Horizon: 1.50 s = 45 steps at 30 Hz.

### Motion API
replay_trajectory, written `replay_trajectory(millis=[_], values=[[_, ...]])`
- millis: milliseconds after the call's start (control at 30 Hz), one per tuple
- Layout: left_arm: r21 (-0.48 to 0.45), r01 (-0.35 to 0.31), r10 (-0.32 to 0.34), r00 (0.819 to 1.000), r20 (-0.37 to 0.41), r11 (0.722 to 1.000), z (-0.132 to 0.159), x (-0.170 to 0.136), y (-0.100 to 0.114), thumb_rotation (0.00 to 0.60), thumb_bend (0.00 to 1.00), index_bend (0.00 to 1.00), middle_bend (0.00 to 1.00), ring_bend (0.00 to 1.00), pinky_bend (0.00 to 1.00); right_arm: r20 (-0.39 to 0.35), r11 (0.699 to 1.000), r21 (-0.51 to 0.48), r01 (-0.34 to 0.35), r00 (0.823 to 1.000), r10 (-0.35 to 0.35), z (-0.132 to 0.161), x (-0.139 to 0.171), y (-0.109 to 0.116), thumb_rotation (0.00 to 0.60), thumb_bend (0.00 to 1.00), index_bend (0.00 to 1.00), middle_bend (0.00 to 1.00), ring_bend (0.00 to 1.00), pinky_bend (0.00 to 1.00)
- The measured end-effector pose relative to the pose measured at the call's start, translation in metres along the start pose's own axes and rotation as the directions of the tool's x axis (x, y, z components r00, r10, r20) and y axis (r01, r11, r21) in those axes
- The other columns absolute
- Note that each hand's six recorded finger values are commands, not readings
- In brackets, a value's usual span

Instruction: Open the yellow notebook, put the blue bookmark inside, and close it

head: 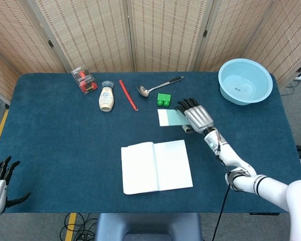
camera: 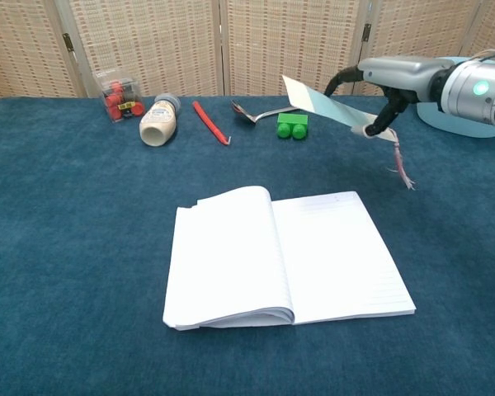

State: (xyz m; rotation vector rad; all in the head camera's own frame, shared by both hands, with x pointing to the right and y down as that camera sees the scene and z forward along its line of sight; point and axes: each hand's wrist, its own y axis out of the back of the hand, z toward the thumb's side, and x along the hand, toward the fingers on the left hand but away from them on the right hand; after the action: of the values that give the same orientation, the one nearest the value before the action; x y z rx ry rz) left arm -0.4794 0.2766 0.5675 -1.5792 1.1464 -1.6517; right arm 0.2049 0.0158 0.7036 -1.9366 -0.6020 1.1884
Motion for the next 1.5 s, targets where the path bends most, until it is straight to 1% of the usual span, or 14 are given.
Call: replay_trajectory(millis=[100, 267, 433, 500, 567, 733, 900, 1000, 1067, 1167, 1267, 1367, 1467, 1500], values=[[0.006, 0.001, -0.001, 1.000, -0.006, 1.000, -0.002, -0.001, 0.000, 0.600, 0.07, 0.15, 0.04, 0.04, 0.15, -0.061, 0.998, -0.054, 0.035, 0.997, -0.038, 0.015, -0.003, 0.009, 0.600, 0.28, 0.30, 0.10, 0.00, 0.00], [0.010, -0.002, 0.002, 1.000, -0.010, 1.000, -0.003, -0.001, 0.002, 0.600, 0.07, 0.15, 0.04, 0.04, 0.15, -0.132, 0.985, -0.161, 0.061, 0.988, -0.083, 0.035, -0.008, 0.014, 0.600, 0.27, 0.30, 0.10, 0.00, 0.00], [0.018, 0.001, -0.001, 1.000, -0.016, 1.000, -0.004, -0.001, 0.001, 0.600, 0.07, 0.15, 0.04, 0.04, 0.15, -0.170, 0.955, -0.294, 0.036, 0.981, -0.090, 0.051, -0.009, 0.008, 0.600, 0.27, 0.30, 0.10, 0.00, 0.00], [0.018, 0.002, -0.002, 1.000, -0.014, 1.000, -0.003, -0.001, 0.001, 0.600, 0.07, 0.15, 0.04, 0.04, 0.15, -0.184, 0.949, -0.313, 0.016, 0.980, -0.077, 0.055, -0.010, 0.003, 0.600, 0.27, 0.30, 0.10, 0.00, 0.00], [0.018, 0.004, -0.003, 1.000, -0.012, 1.000, -0.003, 0.000, 0.001, 0.600, 0.07, 0.15, 0.04, 0.04, 0.15, -0.189, 0.953, -0.303, 0.011, 0.979, -0.071, 0.055, -0.011, 0.001, 0.600, 0.27, 0.30, 0.10, 0.00, 0.00], [0.019, 0.004, -0.004, 1.000, -0.009, 1.000, -0.002, 0.001, 0.001, 0.600, 0.07, 0.15, 0.04, 0.04, 0.15, -0.198, 0.972, -0.227, 0.062, 0.974, -0.108, 0.050, -0.016, 0.012, 0.600, 0.27, 0.30, 0.10, 0.00, 0.00], [0.020, 0.005, -0.005, 1.000, -0.008, 1.000, -0.001, 0.001, 0.001, 0.600, 0.06, 0.15, 0.04, 0.04, 0.15, -0.247, 0.988, -0.107, 0.115, 0.959, -0.139, 0.051, -0.020, 0.024, 0.600, 0.27, 0.30, 0.11, 0.00, 0.00], [0.020, 0.005, -0.005, 1.000, -0.009, 1.000, -0.002, 0.001, 0.001, 0.600, 0.07, 0.15, 0.04, 0.04, 0.15, -0.294, 0.992, -0.037, 0.117, 0.948, -0.123, 0.057, -0.018, 0.023, 0.600, 0.27, 0.30, 0.12, 0.00, 0.00], [0.020, 0.004, -0.004, 1.000, -0.012, 1.000, -0.002, 0.001, 0.001, 0.600, 0.07, 0.15, 0.04, 0.04, 0.15, -0.323, 0.994, 0.010, 0.111, 0.941, -0.102, 0.060, -0.016, 0.019, 0.600, 0.27, 0.30, 0.12, 0.00, 0.00], [0.020, 0.007, -0.007, 1.000, -0.012, 1.000, -0.003, 0.001, 0.001, 0.600, 0.07, 0.15, 0.04, 0.04, 0.15, -0.375, 0.990, 0.093, 0.103, 0.925, -0.062, 0.064, -0.010, 0.011, 0.600, 0.27, 0.30, 0.12, 0.00, 0.00], [0.019, 0.008, -0.007, 1.000, -0.010, 1.000, -0.002, 0.001, 0.001, 0.600, 0.07, 0.15, 0.04, 0.04, 0.15, -0.433, 0.980, 0.173, 0.098, 0.901, -0.013, 0.068, -0.002, 0.002, 0.600, 0.27, 0.30, 0.12, 0.00, 0.00], [0.019, 0.008, -0.008, 1.000, -0.009, 1.000, -0.002, 0.001, 0.001, 0.600, 0.07, 0.15, 0.04, 0.04, 0.15, -0.494, 0.964, 0.248, 0.100, 0.869, 0.036, 0.072, 0.008, -0.009, 0.600, 0.27, 0.30, 0.12, 0.00, 0.00], [0.020, 0.010, -0.010, 1.000, -0.008, 1.000, -0.002, 0.000, 0.000, 0.600, 0.07, 0.15, 0.04, 0.04, 0.15, -0.549, 0.940, 0.322, 0.110, 0.831, 0.091, 0.073, 0.019, -0.021, 0.600, 0.27, 0.30, 0.12, 0.00, 0.00], [0.020, 0.009, -0.009, 1.000, -0.008, 1.000, -0.001, 0.000, 0.000, 0.600, 0.07, 0.15, 0.04, 0.04, 0.15, -0.569, 0.931, 0.348, 0.114, 0.815, 0.113, 0.073, 0.024, -0.026, 0.600, 0.27, 0.30, 0.12, 0.00, 0.00]])
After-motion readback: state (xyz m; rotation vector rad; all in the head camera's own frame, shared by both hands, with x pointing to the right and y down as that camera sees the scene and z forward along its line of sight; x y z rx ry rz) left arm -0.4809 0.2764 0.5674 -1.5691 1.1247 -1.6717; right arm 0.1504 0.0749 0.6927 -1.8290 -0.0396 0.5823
